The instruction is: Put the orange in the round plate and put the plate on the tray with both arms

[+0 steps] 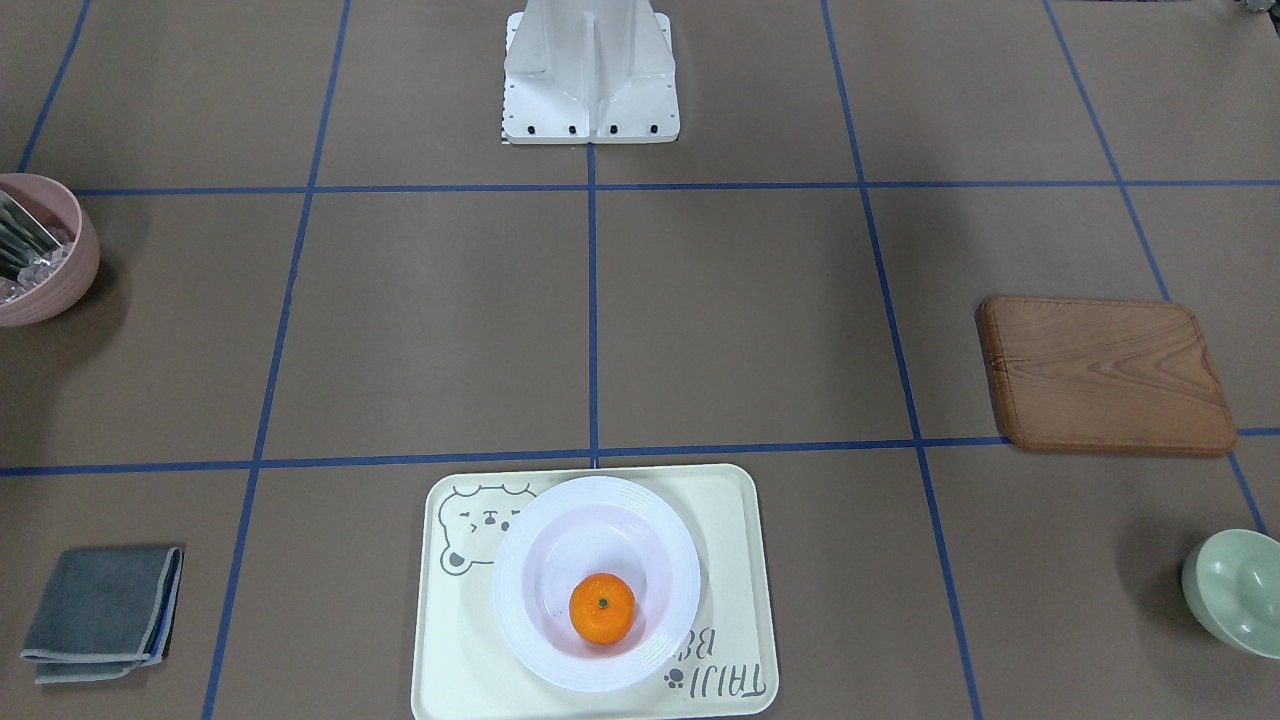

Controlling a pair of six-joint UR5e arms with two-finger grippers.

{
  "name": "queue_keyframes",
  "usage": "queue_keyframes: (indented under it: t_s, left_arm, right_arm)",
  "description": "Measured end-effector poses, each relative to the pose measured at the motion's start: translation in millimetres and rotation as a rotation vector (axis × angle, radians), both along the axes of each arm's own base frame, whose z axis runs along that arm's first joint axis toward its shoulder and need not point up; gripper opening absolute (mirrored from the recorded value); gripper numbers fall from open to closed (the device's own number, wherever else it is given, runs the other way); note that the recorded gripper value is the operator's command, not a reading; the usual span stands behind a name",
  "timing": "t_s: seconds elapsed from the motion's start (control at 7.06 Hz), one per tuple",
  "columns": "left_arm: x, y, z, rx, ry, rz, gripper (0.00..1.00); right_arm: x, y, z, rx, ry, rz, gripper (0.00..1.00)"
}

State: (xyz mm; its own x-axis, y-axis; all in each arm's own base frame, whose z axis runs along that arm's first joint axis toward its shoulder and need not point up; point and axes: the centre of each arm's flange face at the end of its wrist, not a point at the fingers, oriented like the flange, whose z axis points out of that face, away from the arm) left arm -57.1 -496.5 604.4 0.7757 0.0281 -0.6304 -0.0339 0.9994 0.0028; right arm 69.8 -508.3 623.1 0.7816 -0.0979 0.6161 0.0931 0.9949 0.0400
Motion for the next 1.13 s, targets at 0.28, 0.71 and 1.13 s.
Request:
queue_keyframes:
  t_s: [0.28, 0.71, 1.13]
  left_arm:
    - [-0.8, 5.5, 24.6, -0.048, 0.02, -0.005, 0.98]
    - [3.6, 15.2, 44.2, -0.059, 0.075, -0.002, 0.98]
    - [3.4, 18.7, 56.7, -0.001, 0.082, 0.005, 0.98]
  right_arm:
    - [-2.9, 0.9, -5.4, -0.017, -0.037, 0.01, 1.0]
    - [-3.3, 6.4, 4.4, -0.045, -0.047, 0.017, 1.0]
    - [-5.2, 8.9, 6.7, -0.055, -0.07, 0.019, 1.0]
